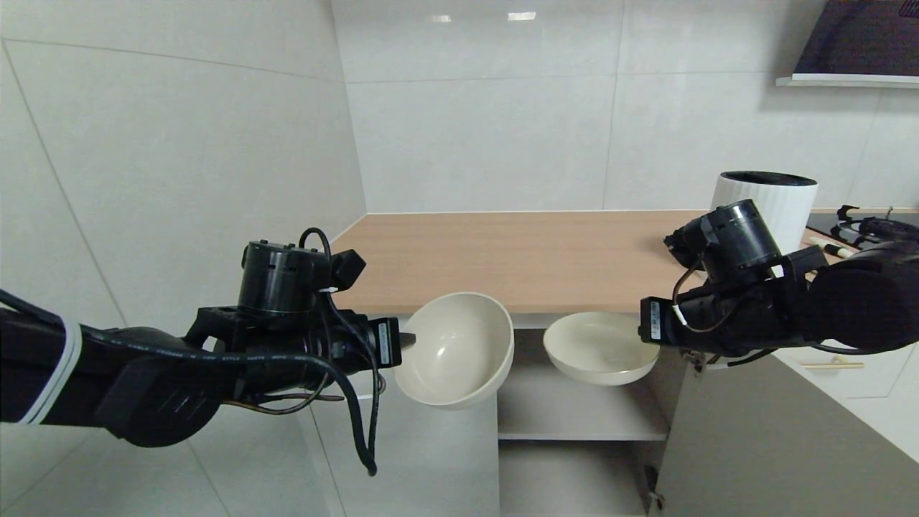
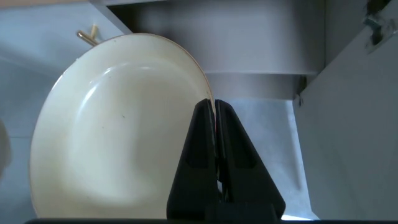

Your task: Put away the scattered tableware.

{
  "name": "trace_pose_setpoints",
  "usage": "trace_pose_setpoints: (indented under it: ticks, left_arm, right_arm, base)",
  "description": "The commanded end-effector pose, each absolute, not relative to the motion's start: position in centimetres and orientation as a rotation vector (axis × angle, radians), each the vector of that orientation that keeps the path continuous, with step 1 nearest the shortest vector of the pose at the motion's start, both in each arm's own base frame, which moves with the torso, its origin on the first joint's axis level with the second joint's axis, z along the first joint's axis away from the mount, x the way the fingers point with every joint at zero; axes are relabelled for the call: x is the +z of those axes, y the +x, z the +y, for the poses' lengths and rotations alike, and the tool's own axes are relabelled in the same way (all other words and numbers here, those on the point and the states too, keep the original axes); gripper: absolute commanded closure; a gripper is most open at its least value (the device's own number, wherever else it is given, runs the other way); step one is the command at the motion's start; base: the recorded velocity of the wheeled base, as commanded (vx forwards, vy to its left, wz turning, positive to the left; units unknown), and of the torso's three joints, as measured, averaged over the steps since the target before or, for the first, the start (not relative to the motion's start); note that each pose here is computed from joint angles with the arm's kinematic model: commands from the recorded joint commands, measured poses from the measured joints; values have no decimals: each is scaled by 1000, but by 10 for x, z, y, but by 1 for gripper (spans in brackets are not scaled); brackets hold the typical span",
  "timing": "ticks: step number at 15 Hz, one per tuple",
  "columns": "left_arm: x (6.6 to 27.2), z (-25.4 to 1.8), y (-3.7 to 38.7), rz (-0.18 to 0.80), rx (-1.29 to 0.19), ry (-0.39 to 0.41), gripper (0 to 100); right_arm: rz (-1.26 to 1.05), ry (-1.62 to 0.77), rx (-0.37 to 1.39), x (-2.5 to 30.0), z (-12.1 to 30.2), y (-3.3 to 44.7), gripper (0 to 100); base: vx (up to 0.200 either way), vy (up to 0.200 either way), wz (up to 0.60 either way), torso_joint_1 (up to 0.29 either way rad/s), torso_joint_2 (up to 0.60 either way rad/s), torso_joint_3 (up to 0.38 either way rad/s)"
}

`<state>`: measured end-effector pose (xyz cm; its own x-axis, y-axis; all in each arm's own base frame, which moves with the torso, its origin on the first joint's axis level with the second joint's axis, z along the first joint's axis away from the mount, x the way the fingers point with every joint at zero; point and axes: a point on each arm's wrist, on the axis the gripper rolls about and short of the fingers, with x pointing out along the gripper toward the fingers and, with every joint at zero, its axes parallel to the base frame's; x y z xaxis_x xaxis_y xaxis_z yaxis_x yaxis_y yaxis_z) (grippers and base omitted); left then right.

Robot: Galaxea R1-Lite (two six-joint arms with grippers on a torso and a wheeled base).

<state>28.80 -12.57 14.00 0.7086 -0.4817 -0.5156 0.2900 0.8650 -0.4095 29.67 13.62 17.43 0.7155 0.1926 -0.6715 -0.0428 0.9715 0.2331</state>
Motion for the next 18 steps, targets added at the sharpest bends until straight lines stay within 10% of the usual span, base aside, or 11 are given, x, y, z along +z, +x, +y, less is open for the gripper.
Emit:
trace_pose_setpoints:
  ticks: [1,18]
  left_arm:
    - [137,-127,289,661,-435,-310,100]
    - [133,-128,292,672,-433,-305,100]
  right_arm:
    - [782,200,126,168,137,300,100]
    - [806,191,115,159,139,304,100]
  base:
    - [0,0,0,-129,315,188]
    - [0,0,0,-121,353,225]
